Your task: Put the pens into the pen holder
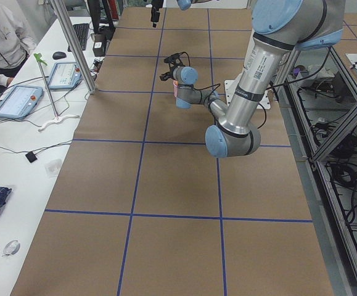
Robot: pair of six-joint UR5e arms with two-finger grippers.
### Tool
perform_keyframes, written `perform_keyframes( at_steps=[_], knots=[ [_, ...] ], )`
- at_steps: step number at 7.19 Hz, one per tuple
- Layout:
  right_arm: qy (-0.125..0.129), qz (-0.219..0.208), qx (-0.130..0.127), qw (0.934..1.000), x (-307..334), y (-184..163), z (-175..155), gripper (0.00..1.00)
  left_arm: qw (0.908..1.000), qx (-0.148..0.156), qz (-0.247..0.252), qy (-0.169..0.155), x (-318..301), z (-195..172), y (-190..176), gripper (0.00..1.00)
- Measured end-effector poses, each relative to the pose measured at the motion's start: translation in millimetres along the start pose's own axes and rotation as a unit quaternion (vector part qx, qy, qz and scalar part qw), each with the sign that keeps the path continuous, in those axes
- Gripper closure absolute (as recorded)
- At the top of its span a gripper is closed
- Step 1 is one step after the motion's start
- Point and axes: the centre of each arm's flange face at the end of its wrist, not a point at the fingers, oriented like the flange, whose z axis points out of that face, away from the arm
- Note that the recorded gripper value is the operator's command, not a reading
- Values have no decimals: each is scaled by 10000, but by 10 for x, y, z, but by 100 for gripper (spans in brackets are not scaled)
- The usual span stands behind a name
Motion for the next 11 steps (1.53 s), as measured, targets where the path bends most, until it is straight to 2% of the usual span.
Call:
perform_keyframes(
  at_steps=[2,4,5,7,9,10,11],
  knots=[
    [264,-163,-120,9994,648,240,-82,1,9936,-1025,-223,-419,-359,-290,-394,2],
    [533,-306,-343,9975,1418,589,-275,1,9739,-2030,-768,-660,-828,-873,-770,2],
    [638,-370,-482,9961,1763,791,-377,1,9653,-2325,-961,-697,-1122,-1205,-771,2],
    [780,-526,-734,9929,2405,1320,-577,1,9558,-2707,-890,-723,-1819,-1927,-489,2],
    [830,100,-1172,9896,2901,1903,-713,1,9410,-3156,-797,-922,-2529,-2735,-194,3],
    [854,484,-1455,9845,3067,2163,-699,1,9309,-3414,-785,-1031,-2861,-3207,-60,1],
    [879,766,-1643,9795,3183,2374,-687,1,9179,-3649,-981,-1208,-3146,-3707,153,0]
  ],
)
